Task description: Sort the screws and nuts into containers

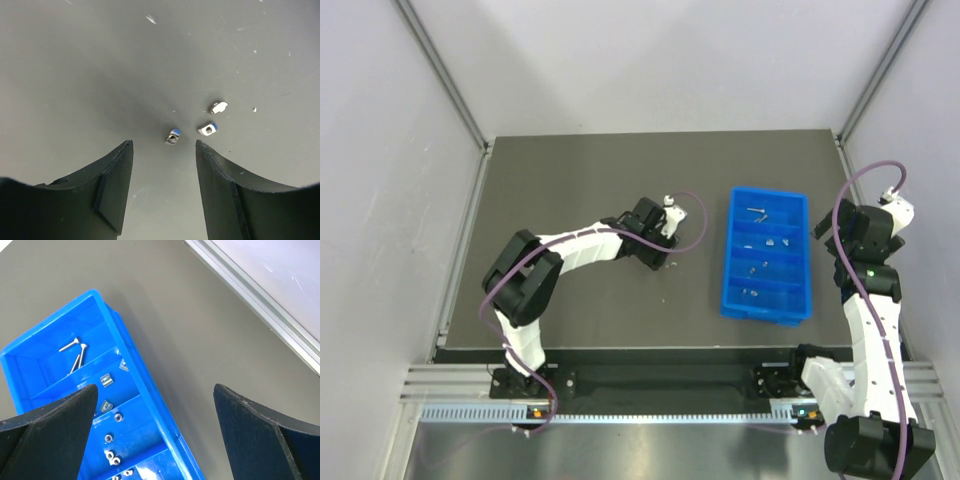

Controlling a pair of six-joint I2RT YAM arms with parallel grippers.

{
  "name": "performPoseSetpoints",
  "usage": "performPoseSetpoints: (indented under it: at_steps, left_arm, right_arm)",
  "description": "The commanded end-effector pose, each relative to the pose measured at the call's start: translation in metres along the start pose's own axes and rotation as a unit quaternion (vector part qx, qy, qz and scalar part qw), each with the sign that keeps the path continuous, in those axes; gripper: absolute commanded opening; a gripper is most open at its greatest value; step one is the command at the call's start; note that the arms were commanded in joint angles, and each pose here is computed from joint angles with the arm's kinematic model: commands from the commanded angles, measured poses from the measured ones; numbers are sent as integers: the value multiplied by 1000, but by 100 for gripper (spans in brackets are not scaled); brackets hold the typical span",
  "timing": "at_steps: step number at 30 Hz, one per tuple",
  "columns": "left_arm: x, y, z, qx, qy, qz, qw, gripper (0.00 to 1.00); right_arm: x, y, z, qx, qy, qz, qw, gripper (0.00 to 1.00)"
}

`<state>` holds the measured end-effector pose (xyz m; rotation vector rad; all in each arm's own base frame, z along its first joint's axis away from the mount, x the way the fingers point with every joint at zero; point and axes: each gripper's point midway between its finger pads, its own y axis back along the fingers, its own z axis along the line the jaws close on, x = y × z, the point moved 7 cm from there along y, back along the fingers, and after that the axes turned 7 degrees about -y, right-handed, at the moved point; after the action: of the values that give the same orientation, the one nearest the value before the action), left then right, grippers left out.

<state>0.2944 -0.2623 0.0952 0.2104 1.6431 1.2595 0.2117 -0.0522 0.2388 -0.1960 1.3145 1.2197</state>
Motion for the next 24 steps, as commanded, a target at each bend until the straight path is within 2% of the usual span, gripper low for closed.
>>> performPoseSetpoints:
  at_steps: [1, 6, 16, 22, 23, 24]
  left_arm:
    - [-4, -5, -5, 28, -18, -15, 999, 58]
    - [5, -14, -1, 15, -23, 3, 1000, 57]
    - [15, -24, -2, 19, -20, 32, 999, 45]
    - [26, -30, -5, 27, -17, 60, 998, 23]
    - [29, -32, -5, 27, -16, 70, 997, 14]
    - [29, -32, -5, 27, -15, 72, 997, 8]
  right_arm:
    - [-5, 0, -1, 6, 0, -17, 1000, 100]
    - [-5, -1, -1, 8, 1, -15, 1000, 100]
    - [-7, -1, -2, 13, 3, -19, 1000, 100]
    - [-9, 1, -1, 12, 1, -22, 1000, 100]
    - [-9, 2, -2, 13, 0, -25, 1000, 100]
    - [-10, 3, -2, 12, -1, -27, 1000, 100]
